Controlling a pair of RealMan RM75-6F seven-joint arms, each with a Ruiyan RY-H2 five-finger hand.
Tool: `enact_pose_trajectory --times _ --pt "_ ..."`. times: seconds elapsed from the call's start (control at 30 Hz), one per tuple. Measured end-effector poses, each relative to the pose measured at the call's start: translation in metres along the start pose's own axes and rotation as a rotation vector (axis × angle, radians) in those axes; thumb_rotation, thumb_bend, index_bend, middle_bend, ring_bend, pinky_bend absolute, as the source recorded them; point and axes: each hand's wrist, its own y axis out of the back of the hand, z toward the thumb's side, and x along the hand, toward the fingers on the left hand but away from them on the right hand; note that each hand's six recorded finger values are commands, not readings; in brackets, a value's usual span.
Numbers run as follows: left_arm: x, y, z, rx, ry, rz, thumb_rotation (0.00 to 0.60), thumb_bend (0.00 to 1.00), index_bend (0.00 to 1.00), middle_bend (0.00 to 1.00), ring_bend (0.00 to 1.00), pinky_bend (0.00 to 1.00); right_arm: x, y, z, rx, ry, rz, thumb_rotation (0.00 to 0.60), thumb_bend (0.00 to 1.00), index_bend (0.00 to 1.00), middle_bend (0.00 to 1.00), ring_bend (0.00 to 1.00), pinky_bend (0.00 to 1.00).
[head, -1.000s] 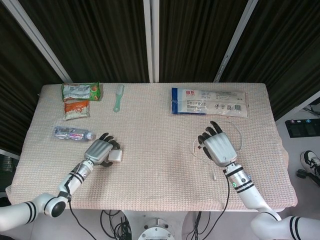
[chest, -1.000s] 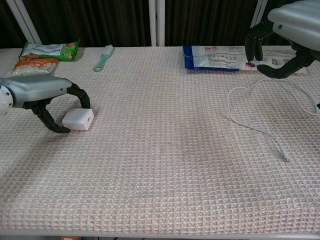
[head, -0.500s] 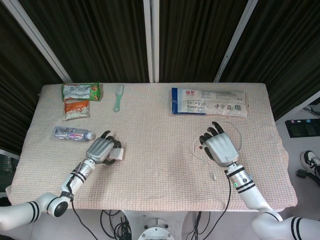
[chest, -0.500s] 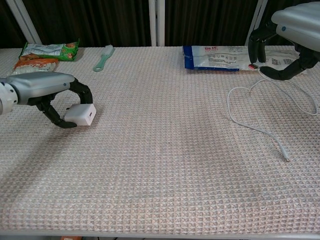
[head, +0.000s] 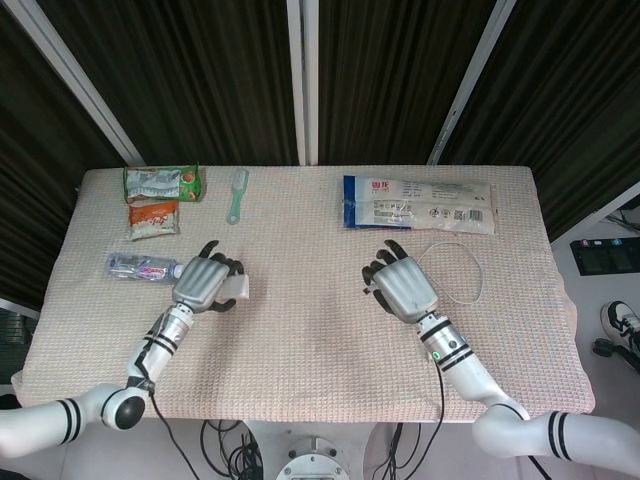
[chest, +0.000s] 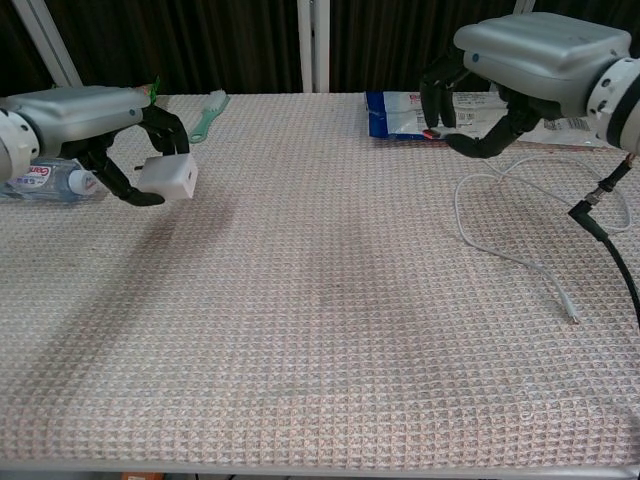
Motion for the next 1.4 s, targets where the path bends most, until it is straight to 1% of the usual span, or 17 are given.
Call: enact_pose_trajectory --times 0.17,0.33,0.53,0.7,0.9,1.07,1.4 --pt "0.005 0.016 0.003 0.002 0.043 0.006 0.582 0.27 0.47 0.47 0.29 0.09 -0.031 -0.007 0.023 0.03 0.018 0.015 0.6 0.34 0.54 0.5 0.28 0.17" --pt "0.008 0.031 0.006 -0.027 0.08 0.01 0.561 0.26 0.47 0.47 0.3 0.09 -0.056 -0.012 0.047 0.068 0.02 -0.001 0.6 0.34 0.55 0.5 0.28 0.17" --pt "0.011 0.043 0.009 -0.029 0.116 0.018 0.523 0.25 0.47 0.48 0.31 0.09 -0.082 -0.014 0.069 0.042 -0.02 -0.022 0.6 0.34 0.56 0.5 0.28 0.17" --pt "0.012 0.05 0.013 -0.004 0.142 0.036 0.514 0.24 0.47 0.49 0.31 0.09 -0.1 -0.01 0.084 0.002 -0.064 -0.042 0.6 0.34 0.57 0.5 0.28 0.17" --pt "0.016 0.056 0.027 0.004 0.148 0.04 0.505 0.24 0.47 0.49 0.31 0.09 -0.115 -0.005 0.098 0.0 -0.078 -0.06 0.6 0.34 0.57 0.5 0.28 0.17" --pt "0.019 0.059 0.038 -0.007 0.135 0.039 0.504 0.24 0.47 0.49 0.31 0.09 -0.123 -0.003 0.103 0.002 -0.086 -0.074 0.6 0.34 0.57 0.5 0.28 0.17" --pt "0.024 0.058 0.05 0.01 0.121 0.023 0.502 0.23 0.47 0.49 0.31 0.1 -0.133 -0.003 0.114 0.009 -0.069 -0.087 0.6 0.34 0.57 0.5 0.29 0.17"
